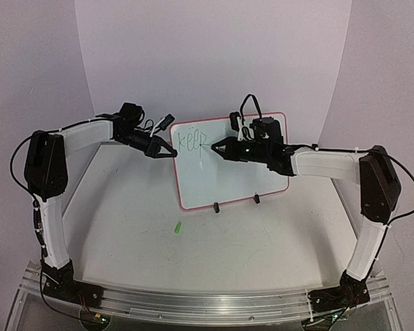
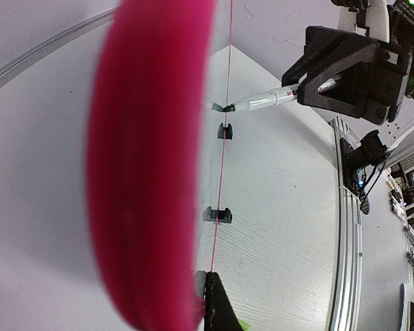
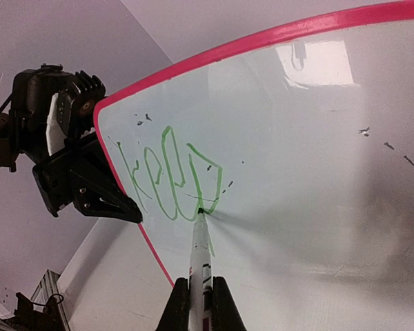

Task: Write a sentence on the whiteboard
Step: Write a sentence at the corner of the board.

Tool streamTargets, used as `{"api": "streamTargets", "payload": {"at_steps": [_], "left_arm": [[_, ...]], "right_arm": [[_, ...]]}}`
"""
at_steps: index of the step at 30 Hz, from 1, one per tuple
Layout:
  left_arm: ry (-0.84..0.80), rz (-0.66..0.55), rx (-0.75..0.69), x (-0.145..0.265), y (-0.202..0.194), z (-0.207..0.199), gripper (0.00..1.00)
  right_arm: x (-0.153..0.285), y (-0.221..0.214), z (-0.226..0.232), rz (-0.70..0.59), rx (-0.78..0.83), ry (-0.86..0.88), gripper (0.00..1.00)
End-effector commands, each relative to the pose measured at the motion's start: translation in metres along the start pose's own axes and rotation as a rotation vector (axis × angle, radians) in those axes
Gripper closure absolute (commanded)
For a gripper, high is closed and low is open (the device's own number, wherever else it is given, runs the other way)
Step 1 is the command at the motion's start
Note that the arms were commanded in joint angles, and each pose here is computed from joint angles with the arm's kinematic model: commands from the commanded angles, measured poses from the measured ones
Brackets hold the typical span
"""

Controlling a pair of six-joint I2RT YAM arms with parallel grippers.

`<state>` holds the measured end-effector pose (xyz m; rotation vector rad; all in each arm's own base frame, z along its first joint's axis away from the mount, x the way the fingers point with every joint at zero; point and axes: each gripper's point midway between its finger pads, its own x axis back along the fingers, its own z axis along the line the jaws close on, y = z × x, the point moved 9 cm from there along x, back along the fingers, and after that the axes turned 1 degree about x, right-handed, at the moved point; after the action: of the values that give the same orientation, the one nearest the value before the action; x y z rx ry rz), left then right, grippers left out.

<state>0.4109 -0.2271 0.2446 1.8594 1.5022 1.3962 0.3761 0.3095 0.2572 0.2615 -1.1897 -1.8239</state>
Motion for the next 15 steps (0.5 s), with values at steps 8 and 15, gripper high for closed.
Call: {"api": "streamTargets", "payload": {"at_steps": [8,15], "left_arm": [[0.045,-0.004,-0.098,0.009,0.009,-0.015,1.0],[0.048,0.009,-0.098,0.006,0.008,-0.015,1.0]], "right_arm": [[0.034,0.02,0.026,-0.042,0.062,0.096,1.0],[0.059,0.025,0.023,-0.031,0.06,0.153,1.0]]}}
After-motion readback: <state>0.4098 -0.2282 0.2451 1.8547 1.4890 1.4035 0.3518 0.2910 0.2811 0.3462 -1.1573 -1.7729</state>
